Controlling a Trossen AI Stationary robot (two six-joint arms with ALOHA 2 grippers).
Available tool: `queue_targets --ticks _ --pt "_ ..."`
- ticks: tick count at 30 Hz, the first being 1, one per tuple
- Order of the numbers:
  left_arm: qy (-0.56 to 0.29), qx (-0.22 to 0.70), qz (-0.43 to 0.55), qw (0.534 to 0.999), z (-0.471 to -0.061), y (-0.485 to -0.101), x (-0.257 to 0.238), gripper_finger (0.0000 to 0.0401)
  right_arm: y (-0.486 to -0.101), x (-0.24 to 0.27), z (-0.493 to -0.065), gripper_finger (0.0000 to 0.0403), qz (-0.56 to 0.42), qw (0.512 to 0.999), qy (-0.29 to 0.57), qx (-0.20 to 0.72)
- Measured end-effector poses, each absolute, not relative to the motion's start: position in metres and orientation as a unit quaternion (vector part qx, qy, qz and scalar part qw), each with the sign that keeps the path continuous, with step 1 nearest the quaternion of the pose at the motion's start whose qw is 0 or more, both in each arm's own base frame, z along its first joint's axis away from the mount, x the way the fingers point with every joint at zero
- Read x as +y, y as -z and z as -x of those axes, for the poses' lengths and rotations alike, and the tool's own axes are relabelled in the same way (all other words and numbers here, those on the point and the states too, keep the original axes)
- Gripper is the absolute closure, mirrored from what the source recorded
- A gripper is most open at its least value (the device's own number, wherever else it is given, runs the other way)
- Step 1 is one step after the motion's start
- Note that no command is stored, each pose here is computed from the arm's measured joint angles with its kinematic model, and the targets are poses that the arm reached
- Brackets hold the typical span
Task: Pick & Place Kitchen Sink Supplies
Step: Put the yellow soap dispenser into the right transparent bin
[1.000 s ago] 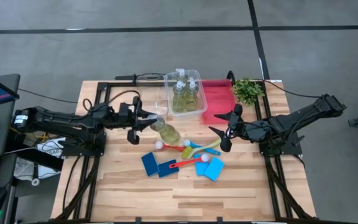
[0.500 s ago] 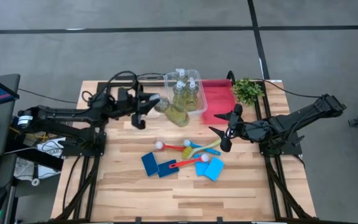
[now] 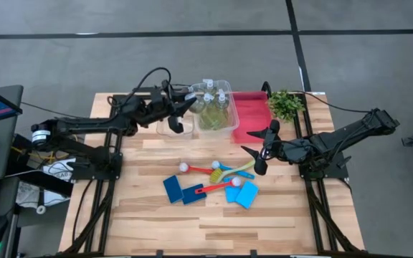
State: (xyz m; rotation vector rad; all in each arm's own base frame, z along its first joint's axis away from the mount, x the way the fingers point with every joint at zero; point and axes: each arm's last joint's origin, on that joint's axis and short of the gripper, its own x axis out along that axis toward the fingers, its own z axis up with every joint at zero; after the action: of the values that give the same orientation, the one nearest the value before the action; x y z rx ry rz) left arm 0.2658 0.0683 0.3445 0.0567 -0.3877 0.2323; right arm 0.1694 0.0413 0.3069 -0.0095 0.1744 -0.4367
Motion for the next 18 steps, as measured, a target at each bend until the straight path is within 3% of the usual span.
queue_targets --ticks 18 --pt "-0.128 -0.135 -0.057 0.981 -0.271 -0.332 0.074 0.0317 -0.307 0.041 -0.169 0.0148 0.005 0.972 0.217 0.086"
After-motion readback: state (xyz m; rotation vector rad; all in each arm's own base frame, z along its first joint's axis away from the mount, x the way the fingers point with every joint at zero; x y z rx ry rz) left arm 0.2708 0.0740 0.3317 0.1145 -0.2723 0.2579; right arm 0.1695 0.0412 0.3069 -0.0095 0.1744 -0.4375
